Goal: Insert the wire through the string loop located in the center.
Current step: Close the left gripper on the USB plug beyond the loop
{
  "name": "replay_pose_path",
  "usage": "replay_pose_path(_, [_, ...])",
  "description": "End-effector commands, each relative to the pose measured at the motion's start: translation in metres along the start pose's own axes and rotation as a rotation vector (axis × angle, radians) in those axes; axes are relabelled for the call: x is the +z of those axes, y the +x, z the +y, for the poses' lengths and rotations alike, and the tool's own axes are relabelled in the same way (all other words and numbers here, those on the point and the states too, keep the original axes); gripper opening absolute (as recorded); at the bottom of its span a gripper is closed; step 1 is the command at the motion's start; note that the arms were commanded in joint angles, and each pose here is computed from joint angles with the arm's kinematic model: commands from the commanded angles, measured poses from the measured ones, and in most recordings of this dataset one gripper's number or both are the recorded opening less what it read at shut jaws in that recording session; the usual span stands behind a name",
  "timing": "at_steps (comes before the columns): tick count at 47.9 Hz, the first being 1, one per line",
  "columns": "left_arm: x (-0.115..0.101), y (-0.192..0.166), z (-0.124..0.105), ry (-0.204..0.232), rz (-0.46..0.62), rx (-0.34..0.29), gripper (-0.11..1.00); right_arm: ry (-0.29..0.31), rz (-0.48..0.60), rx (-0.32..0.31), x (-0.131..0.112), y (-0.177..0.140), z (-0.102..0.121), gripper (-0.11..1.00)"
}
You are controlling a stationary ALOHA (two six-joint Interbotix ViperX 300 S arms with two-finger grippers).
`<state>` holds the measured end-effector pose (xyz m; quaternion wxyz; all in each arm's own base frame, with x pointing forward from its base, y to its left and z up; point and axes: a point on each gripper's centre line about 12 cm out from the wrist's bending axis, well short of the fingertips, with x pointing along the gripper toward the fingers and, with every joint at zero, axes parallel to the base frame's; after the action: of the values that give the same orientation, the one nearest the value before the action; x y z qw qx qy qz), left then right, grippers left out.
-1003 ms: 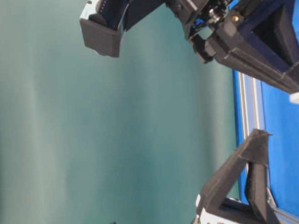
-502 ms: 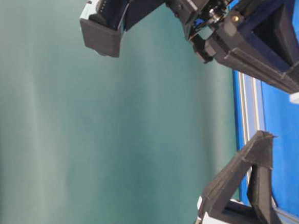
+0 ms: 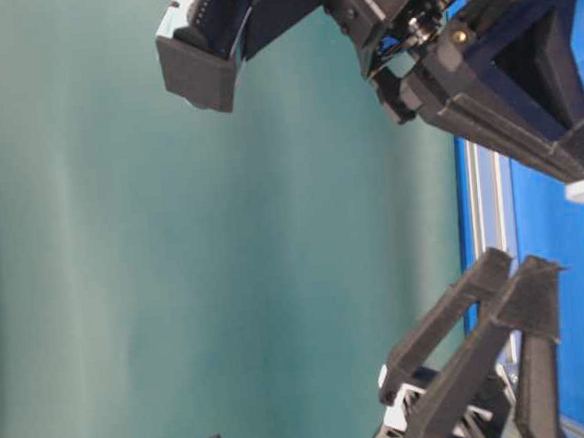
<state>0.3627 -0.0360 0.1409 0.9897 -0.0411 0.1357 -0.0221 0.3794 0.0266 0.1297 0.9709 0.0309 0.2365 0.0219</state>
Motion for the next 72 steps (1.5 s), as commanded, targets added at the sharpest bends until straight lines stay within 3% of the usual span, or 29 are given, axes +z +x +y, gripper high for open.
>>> replay_pose_path(1, [0.013,0.002,-0.003,-0.001,-0.03,-0.009,0.9,0.001,-0.04,0.001,0.012,0.0,0.0,-0.02])
replay_pose_path(12, [0.006,0.007,-0.003,0.0,0.017,-0.007,0.9,0.001,-0.038,0.001,0.011,0.0,0.0,-0.02])
replay_pose_path(26, [-0.024,0.018,0.0,-0.008,0.098,0.003,0.9,0.001,-0.037,0.002,0.011,-0.001,0.0,-0.02])
replay_pose_path(63, [-0.024,0.019,0.0,-0.016,0.093,0.004,0.89,0.002,-0.035,0.002,0.011,0.0,0.001,-0.02])
replay_pose_path(72, [-0.023,0.019,0.0,-0.017,0.089,0.004,0.84,-0.001,-0.035,0.003,0.011,0.0,0.001,-0.02])
